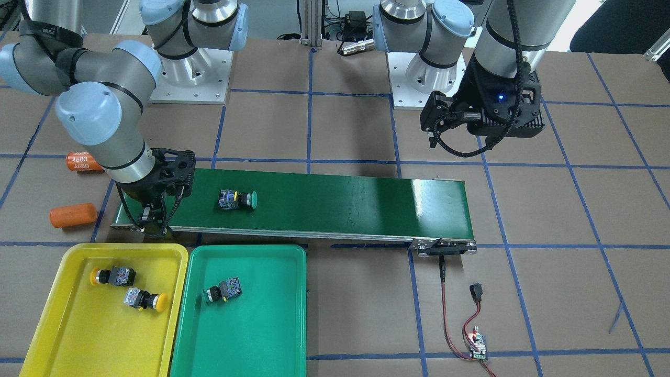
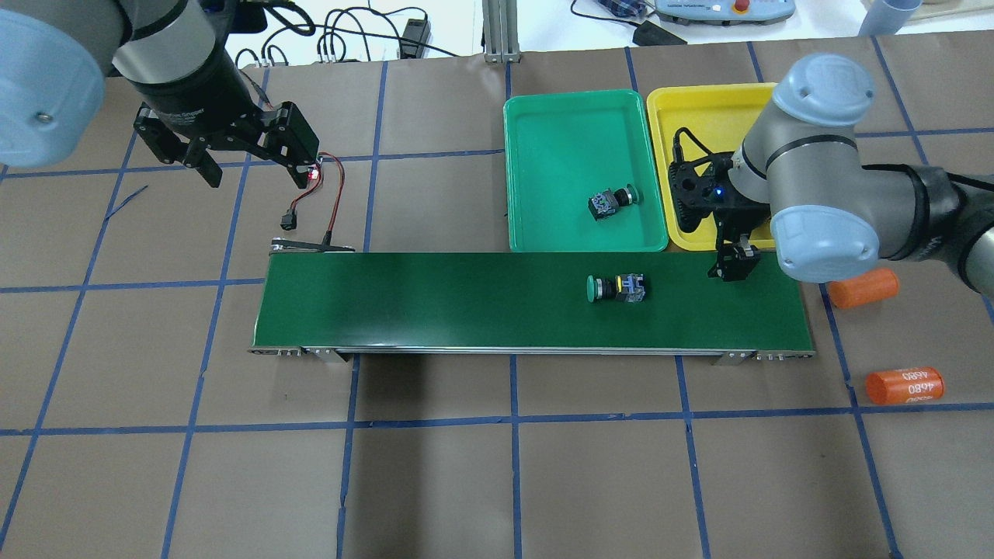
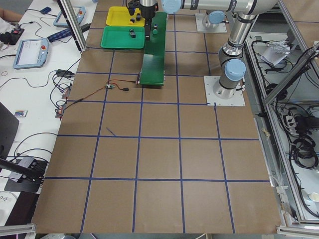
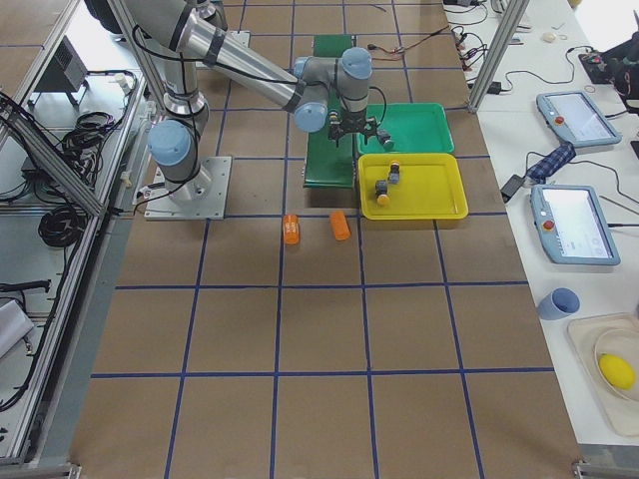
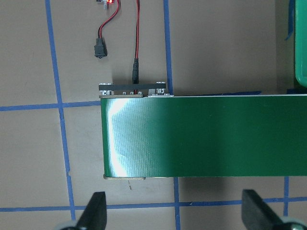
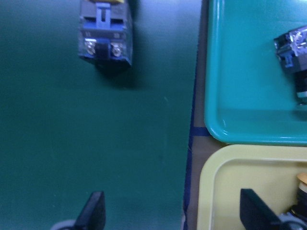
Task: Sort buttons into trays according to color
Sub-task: 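Grasp the last green button on the belt with the right gripper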
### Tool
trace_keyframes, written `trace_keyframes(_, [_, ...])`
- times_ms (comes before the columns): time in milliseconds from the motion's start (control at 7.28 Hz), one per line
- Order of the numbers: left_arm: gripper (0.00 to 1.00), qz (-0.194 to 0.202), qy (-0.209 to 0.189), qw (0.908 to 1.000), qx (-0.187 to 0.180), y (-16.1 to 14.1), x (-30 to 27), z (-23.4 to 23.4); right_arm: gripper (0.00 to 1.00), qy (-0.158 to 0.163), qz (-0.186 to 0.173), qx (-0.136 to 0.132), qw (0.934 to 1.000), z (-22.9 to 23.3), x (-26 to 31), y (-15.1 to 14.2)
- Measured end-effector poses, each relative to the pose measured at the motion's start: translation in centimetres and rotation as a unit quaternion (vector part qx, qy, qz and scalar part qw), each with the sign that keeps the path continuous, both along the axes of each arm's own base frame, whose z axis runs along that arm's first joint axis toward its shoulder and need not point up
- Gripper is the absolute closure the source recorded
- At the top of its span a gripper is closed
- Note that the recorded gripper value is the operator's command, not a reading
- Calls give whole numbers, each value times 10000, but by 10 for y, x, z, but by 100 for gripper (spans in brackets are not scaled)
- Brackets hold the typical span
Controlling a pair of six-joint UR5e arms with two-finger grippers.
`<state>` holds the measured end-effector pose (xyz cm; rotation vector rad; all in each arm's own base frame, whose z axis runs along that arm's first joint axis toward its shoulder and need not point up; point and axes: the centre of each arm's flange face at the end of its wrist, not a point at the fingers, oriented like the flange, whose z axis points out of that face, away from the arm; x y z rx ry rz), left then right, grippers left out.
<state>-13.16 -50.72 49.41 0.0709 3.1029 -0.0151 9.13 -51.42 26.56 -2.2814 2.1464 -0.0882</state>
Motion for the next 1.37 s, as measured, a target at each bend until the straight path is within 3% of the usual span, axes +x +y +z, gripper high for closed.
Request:
trace_keyframes(550, [0,0,2,10000,-19,3,-1,2,0,50,-265,205,9994,-18,39,29])
trace_keyframes(962, [0,0,11,10000,-10,1,-1,1,0,52,-402,159,9991,-24,43,35])
trace_keyframes(1099, [0,1,-5,10000,-27,2,0,2,4,58,-378,153,9992,-24,46,36])
trace_keyframes(1237, [0,-1,-12,10000,-33,2,0,3,14,62,-356,149,9992,-24,49,36])
trace_keyframes(1374, [0,-2,-12,10000,-40,2,-1,4,37,65,-342,146,9993,-24,50,37])
